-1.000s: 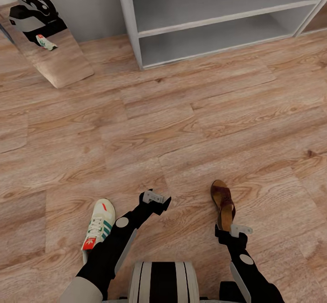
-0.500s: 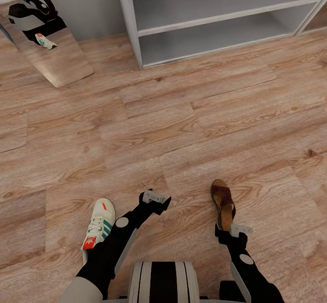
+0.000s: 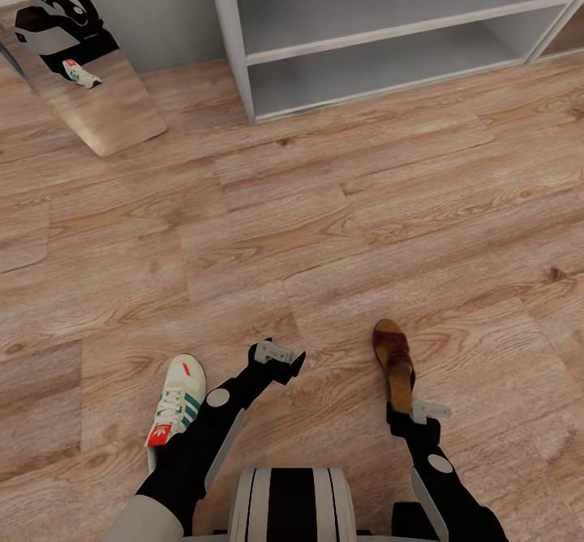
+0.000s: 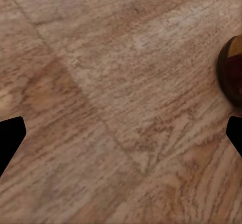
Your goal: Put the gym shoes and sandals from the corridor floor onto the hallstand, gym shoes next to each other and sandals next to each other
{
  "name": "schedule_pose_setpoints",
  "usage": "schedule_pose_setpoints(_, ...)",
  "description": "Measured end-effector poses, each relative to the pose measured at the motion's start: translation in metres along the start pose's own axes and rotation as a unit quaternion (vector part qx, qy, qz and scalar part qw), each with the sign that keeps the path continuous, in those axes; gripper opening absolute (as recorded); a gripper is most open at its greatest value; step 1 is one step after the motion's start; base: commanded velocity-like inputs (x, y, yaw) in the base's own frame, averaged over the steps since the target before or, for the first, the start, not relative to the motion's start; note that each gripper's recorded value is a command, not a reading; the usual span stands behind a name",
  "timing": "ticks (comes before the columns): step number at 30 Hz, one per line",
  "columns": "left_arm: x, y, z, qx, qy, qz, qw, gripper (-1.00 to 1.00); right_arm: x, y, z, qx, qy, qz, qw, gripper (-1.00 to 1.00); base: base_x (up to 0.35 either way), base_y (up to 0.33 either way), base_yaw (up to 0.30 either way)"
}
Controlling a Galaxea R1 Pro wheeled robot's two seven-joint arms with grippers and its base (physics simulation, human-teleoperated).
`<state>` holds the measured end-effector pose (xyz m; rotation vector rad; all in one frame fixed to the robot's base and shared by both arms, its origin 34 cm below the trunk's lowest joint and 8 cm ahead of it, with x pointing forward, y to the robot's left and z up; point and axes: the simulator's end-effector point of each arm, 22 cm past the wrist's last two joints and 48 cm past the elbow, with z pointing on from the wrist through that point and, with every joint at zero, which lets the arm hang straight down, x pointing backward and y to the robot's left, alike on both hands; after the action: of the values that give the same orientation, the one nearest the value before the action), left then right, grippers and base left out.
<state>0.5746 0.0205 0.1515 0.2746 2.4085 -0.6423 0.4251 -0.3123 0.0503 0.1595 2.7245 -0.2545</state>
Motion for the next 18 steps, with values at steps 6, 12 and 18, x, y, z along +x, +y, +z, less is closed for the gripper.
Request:
schedule_pose_setpoints(6, 0.000, 0.000, 0.000, -0.001, 0.000, 0.000, 1.0000, 1.00, 0.000, -0.001, 0.000, 0.001, 0.000, -0.001, 1.0000, -1.00, 0.000, 0.000, 0.000)
schedule_pose_setpoints(12, 0.001, 0.001, 0.000, -0.001, 0.001, 0.000, 1.0000, 1.00, 0.000, -0.001, 0.000, 0.001, 0.000, -0.002, 1.0000, -1.00, 0.000, 0.000, 0.000)
schedule_pose_setpoints(18, -0.011, -0.001, -0.004, -0.001, -0.006, 0.005, 1.0000, 1.00, -0.010, 0.001, -0.004, -0.003, -0.009, 0.001, 1.0000, -1.00, 0.000, 0.000, 0.000)
